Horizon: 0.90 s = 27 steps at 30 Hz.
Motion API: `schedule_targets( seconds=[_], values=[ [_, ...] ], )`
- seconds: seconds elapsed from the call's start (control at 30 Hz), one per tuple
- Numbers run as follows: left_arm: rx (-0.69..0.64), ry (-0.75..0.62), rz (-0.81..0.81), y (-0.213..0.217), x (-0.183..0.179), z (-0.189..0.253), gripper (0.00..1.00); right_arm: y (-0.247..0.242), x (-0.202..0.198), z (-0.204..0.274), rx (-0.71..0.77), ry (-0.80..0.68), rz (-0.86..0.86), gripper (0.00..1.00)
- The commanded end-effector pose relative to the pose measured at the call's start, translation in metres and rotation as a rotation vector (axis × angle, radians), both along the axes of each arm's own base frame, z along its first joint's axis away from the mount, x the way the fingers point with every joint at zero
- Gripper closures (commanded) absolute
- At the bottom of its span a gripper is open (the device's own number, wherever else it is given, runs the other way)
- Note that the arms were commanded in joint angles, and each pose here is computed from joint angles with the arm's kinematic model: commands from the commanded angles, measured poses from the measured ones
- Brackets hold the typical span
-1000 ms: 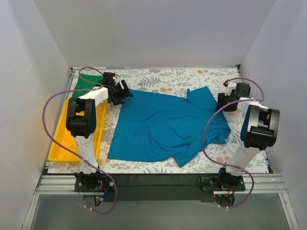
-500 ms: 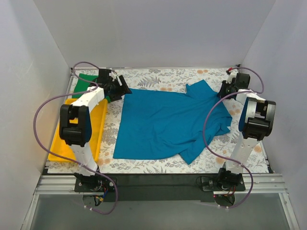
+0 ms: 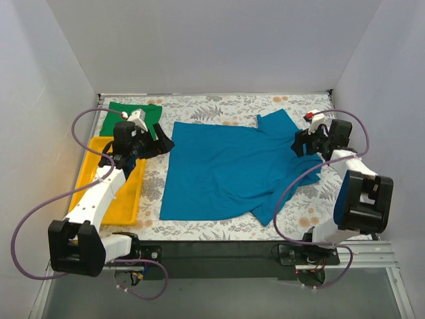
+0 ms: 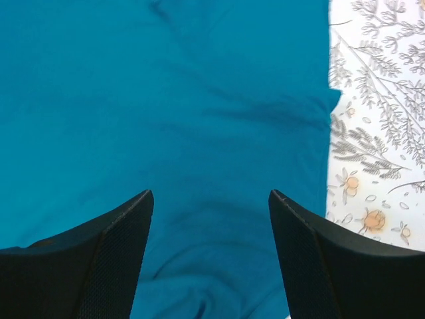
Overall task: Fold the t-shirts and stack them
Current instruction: Flatten the tshirt out
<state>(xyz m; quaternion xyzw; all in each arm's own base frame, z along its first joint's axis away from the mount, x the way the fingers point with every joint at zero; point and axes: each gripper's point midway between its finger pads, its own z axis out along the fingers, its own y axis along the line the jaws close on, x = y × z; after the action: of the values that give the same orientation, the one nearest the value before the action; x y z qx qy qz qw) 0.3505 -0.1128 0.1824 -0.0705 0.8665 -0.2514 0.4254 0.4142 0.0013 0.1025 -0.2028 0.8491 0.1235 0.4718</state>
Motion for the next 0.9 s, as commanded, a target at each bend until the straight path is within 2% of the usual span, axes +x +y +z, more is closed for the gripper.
schedule_targets(
  seconds=[0.0,0.07,0.17,0.27,0.43,0.53,0.57,0.67,0.87],
  values=[
    [0.017,-0.125,-0.034,0.001,-0.017,0.017,0.18,0.009,-0.027,0.02,-0.121,-0.123,0.157,0.23],
    [-0.003,-0.157,-0.063,-0.003,-0.025,0.021,0.17,0.01,-0.04,0.036,-0.131,-0.14,0.149,0.23],
    [-0.01,-0.162,-0.075,-0.003,-0.04,0.01,0.17,0.01,-0.065,0.041,-0.081,-0.027,0.076,0.24],
    [-0.02,-0.186,-0.085,-0.004,-0.051,0.006,0.16,0.01,-0.099,0.024,-0.062,0.124,0.04,0.26],
    [-0.046,-0.193,-0.11,-0.01,-0.051,0.01,0.16,0.015,-0.14,-0.006,-0.056,0.301,0.099,0.27],
    [-0.061,-0.195,-0.132,-0.014,-0.053,0.012,0.16,0.03,-0.156,-0.012,0.006,0.374,0.21,0.31],
    [-0.062,-0.193,-0.133,-0.014,-0.054,0.011,0.16,0.043,-0.174,-0.014,0.075,0.442,0.272,0.32],
    [-0.064,-0.206,-0.133,-0.014,-0.056,0.015,0.16,0.051,-0.187,-0.016,0.095,0.475,0.347,0.37],
    [-0.072,-0.211,-0.146,-0.016,-0.057,0.016,0.16,0.047,-0.189,-0.024,0.076,0.537,0.322,0.44]
  ],
)
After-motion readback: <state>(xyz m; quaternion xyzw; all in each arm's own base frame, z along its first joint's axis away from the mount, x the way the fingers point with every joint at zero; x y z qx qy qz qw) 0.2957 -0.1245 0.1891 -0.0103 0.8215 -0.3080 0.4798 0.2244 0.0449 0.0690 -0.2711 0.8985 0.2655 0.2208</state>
